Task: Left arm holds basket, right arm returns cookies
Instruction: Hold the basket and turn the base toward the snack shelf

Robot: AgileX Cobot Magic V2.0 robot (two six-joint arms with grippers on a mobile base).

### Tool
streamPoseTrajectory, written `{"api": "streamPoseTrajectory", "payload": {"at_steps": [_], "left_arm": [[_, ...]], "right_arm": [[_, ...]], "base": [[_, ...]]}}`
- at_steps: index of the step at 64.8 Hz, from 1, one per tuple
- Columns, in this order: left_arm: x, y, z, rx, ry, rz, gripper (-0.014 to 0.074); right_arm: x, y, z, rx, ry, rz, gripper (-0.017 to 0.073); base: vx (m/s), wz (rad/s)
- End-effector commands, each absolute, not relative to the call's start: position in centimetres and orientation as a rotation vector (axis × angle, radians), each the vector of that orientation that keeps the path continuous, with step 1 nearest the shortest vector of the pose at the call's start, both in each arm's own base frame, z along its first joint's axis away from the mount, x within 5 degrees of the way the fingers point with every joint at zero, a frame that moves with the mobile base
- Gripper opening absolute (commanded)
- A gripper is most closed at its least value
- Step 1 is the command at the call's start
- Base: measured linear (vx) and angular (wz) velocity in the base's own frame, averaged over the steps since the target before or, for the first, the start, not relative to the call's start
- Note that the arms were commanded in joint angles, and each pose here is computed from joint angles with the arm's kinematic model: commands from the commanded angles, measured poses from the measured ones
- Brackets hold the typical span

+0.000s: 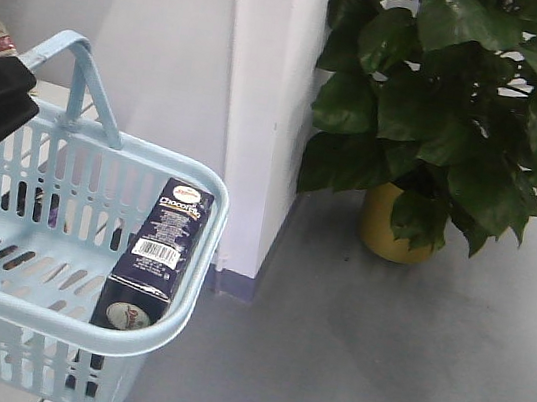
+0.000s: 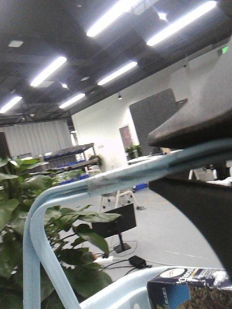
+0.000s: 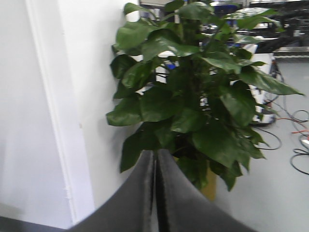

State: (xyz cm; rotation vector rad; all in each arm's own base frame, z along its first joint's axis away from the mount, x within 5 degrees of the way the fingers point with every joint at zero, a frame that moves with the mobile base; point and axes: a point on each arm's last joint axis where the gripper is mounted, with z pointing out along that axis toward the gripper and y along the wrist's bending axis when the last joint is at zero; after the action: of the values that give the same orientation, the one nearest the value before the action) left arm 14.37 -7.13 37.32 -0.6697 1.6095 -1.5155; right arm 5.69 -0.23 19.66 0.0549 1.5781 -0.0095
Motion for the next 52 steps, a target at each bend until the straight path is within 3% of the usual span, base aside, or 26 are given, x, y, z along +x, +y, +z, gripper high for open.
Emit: {"api": "streamPoseTrajectory", "payload": {"at_steps": [1, 52], "left_arm": [[13.88, -7.25, 38.76, -0.666, 1.558, -1.602, -0.0006], [14.13, -6.74, 38.7, -0.718, 1.529, -1.554, -0.0006]], "right_arm": [[5.57, -0.26, 20.4, 0.05, 1.492, -0.022, -0.0008], [5.57, -0.26, 20.4, 0.05, 1.492, -0.022, -0.0008]], "base": [[-0.02, 0.39], [-0.16, 0.7]]}}
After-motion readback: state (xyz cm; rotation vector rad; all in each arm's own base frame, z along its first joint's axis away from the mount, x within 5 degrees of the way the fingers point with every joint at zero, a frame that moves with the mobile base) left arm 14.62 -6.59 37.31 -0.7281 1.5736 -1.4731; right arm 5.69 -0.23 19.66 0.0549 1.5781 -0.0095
